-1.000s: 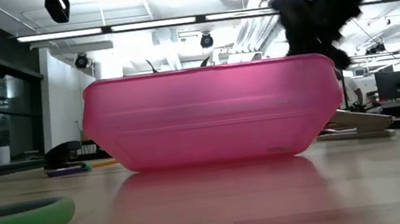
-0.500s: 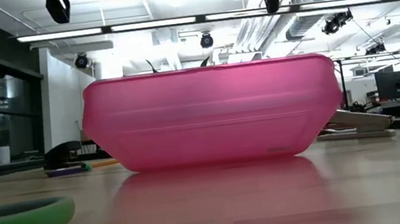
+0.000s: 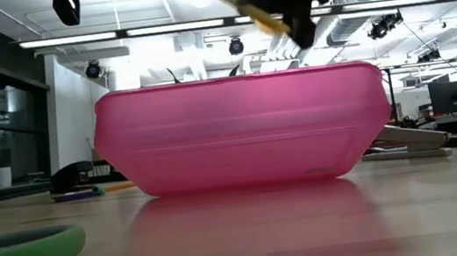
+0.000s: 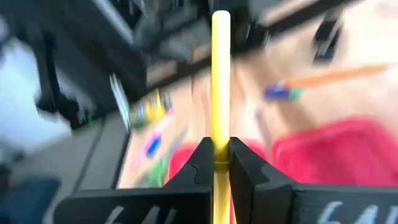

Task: Pack school essentials
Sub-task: Put the yellow pen into the red supply box, then put the green scissors into the red supply box

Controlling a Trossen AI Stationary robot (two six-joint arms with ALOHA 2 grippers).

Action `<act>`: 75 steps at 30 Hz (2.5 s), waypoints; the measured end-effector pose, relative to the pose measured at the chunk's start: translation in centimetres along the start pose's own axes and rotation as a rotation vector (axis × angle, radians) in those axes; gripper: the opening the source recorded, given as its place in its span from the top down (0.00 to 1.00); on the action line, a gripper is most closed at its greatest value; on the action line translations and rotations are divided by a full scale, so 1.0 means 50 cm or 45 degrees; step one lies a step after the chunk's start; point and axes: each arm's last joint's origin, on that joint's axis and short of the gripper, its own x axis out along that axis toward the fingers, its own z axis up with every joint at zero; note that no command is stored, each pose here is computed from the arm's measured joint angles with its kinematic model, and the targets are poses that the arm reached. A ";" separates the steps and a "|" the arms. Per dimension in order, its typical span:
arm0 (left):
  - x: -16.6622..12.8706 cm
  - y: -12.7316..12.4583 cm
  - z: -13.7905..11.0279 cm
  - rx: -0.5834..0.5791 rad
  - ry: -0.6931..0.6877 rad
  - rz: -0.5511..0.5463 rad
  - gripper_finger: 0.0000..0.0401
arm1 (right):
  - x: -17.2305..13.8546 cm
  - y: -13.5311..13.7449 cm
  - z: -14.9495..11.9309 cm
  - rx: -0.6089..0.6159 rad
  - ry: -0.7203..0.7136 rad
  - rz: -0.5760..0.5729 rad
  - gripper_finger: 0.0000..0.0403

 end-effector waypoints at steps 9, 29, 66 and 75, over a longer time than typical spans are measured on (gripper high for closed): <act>0.000 0.000 0.001 0.003 -0.003 0.001 1.00 | 0.102 0.011 -0.072 -0.021 0.491 -0.101 1.00; 0.000 0.000 0.000 0.110 0.000 -0.002 1.00 | 0.177 0.071 -0.075 -0.002 0.807 -0.285 0.68; 0.131 -0.311 -0.213 0.518 1.202 -0.433 0.67 | -0.149 0.149 -0.003 -0.010 -0.317 -0.526 0.44; 0.175 -0.382 -0.371 0.623 1.442 -0.432 0.67 | -0.145 0.132 -0.005 -0.043 -0.235 -0.546 0.44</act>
